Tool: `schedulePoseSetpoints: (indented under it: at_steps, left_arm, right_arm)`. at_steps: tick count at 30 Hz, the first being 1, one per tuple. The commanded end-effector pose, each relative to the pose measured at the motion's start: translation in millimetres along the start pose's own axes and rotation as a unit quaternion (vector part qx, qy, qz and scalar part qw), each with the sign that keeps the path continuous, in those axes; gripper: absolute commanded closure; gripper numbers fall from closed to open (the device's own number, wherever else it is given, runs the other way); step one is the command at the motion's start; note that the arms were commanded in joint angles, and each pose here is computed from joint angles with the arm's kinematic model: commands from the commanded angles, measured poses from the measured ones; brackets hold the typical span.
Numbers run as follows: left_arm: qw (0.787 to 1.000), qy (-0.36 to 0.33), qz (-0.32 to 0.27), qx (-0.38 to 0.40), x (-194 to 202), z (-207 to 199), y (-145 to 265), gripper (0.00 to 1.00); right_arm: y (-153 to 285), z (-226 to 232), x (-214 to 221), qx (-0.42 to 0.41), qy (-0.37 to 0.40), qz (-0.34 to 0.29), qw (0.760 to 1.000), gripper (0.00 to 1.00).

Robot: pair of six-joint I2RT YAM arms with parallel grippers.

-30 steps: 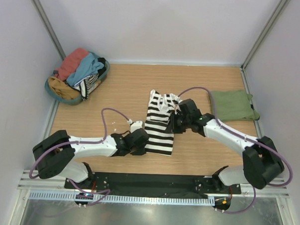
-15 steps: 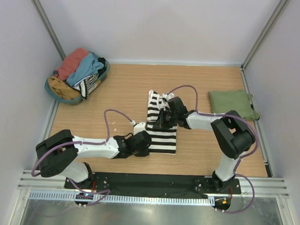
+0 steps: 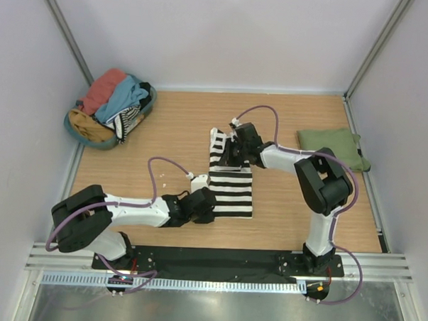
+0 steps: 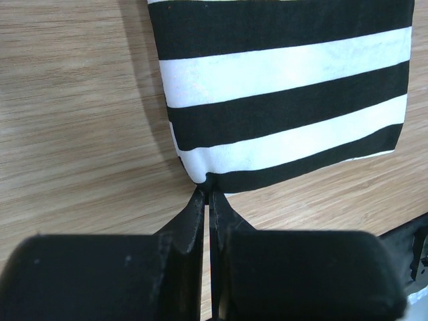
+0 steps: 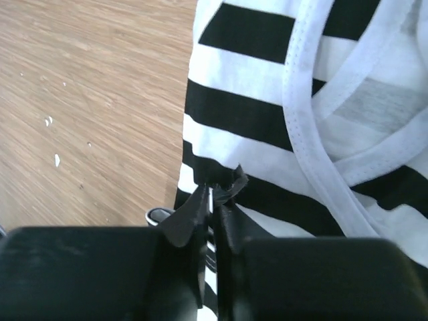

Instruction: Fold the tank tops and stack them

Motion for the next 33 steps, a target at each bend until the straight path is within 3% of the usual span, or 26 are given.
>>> schedulePoseSetpoints:
  at_steps: [1,4,12,15,17,20,28,33]
  left_arm:
    - [0.999,-0.012,0.02,-0.041,15.7,19.3,-3.0,1.0]
    - [0.999,-0.012,0.021,-0.041,15.8,18.8,-3.9,1.0]
    - [0.999,-0.012,0.019,-0.035,11.6,13.7,-1.7,1.0]
    - [0.999,-0.012,0.018,-0.035,9.8,12.2,-0.5,1.0]
    - [0.999,-0.013,0.02,-0.036,9.0,11.1,0.2,1.0]
    - [0.999,-0.013,0.021,-0.037,7.3,9.0,1.4,1.0]
    - [0.999,-0.016,0.023,-0.036,5.6,8.3,5.7,1.0]
    - [0.999,-0.015,0.024,-0.038,6.4,9.5,6.6,1.0]
  right_arm:
    - [28.9,18.7,-16.9,-0.012,0.032,-0.036,0.999,0.83]
    - [57.7,19.6,-10.6,0.0,0.045,-0.046,0.998,0.7]
    - [125.9,-22.6,55.3,0.135,0.04,0.003,0.99,0.34]
    - [135.0,-35.1,86.8,0.156,0.022,0.031,0.987,0.28]
    - [137.9,-44.2,106.1,0.166,0.007,0.048,0.985,0.29]
    - [146.4,-46.3,122.2,0.163,-0.003,0.051,0.985,0.41]
    - [146.5,-45.8,148.8,0.14,-0.001,0.077,0.987,0.41]
    - [139.0,-44.3,150.6,0.123,-0.002,0.082,0.989,0.49]
Point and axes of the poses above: each gripper's point midway between its finger pads, its own y axis back along the fingers, its own z axis along the line the jaws close on, x = y × z, the point moved 7 cm from there along y, back along the fingers, and after that the axes turned 5 degrees about -y, right-handed, at the moved point
